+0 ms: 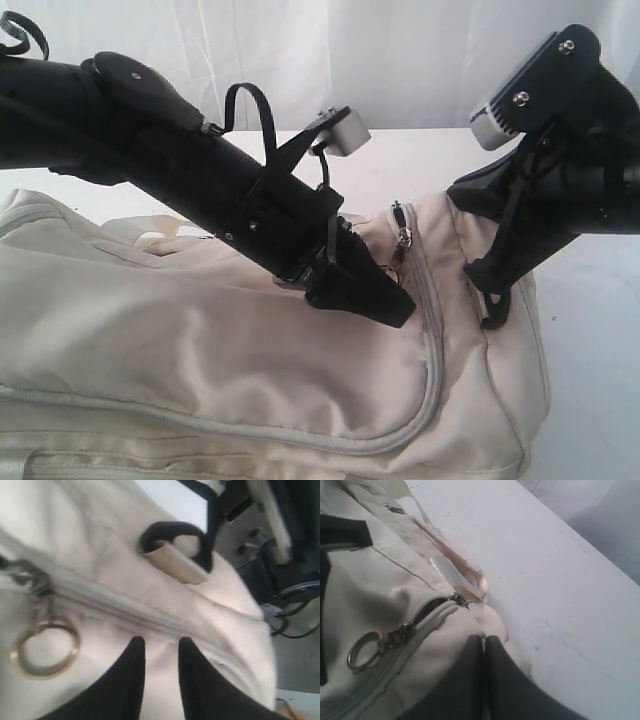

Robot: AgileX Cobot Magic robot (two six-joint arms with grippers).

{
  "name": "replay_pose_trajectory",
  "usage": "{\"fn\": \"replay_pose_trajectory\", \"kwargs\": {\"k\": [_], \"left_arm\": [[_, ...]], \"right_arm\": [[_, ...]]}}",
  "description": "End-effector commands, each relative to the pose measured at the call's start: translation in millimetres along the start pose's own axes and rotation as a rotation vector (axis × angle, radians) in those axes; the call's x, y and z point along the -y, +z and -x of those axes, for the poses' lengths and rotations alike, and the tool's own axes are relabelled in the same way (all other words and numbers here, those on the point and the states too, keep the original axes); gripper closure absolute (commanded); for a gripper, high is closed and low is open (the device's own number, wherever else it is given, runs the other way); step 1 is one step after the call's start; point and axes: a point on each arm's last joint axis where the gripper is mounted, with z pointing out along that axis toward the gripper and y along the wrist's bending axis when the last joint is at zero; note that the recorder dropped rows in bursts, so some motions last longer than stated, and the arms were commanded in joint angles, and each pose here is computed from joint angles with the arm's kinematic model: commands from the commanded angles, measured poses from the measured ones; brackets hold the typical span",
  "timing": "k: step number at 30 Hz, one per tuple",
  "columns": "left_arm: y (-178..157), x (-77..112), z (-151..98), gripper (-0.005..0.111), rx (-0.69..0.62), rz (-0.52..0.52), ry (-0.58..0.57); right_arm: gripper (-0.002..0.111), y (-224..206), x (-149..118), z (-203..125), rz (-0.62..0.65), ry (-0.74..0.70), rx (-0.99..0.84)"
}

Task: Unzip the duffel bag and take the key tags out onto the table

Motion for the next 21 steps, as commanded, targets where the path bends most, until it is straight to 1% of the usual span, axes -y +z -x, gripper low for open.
{"fn": "replay_pose_trajectory", "kwargs": {"k": [1, 4, 5, 8, 10, 12, 14, 17, 19, 21], "left_arm": [[-5.7, -7.1, 0.5, 0.058, -0.014, 0.132, 0.073], [-5.4, -9.2, 1.2, 0.042, -0.005, 0.158, 0.076], [-4.5, -10.8, 0.9, 0.039, -0.005, 0.164, 0.081], [-2.8, -13.2, 0.7, 0.038, -0.007, 0.176, 0.133], [-3.0, -14.2, 1.3, 0.039, -0.008, 0.187, 0.203], [-3.3, -15.7, 2.4, 0.039, -0.001, 0.206, 0.245], [-3.6, -17.3, 3.4, 0.039, 0.005, 0.224, 0.261], [-0.5, -20.0, 2.0, 0.039, -0.001, 0.224, 0.271], [4.5, -21.7, -0.1, 0.039, -0.013, 0.214, 0.270], [16.7, -20.7, -2.2, 0.039, -0.031, 0.204, 0.286]], "right_arm": [[0.108, -3.4, 3.4, 4.1, -0.039, 0.005, 0.031], [0.108, -3.4, 3.4, 4.1, -0.039, 0.005, 0.031], [0.108, -3.4, 3.4, 4.1, -0.039, 0.005, 0.031], [0.108, -3.5, 4.0, 4.4, -0.046, 0.005, 0.034], [0.108, -3.5, 4.2, 4.5, -0.048, 0.005, 0.035], [0.108, -3.5, 4.4, 4.6, -0.050, 0.005, 0.036], [0.108, -3.5, 4.7, 4.7, -0.054, 0.005, 0.038], [0.108, -3.6, 5.2, 5.0, -0.060, 0.005, 0.040], [0.108, -3.6, 5.6, 5.2, -0.064, 0.007, 0.043], [0.108, -3.6, 5.8, 5.3, -0.066, 0.007, 0.044]]}}
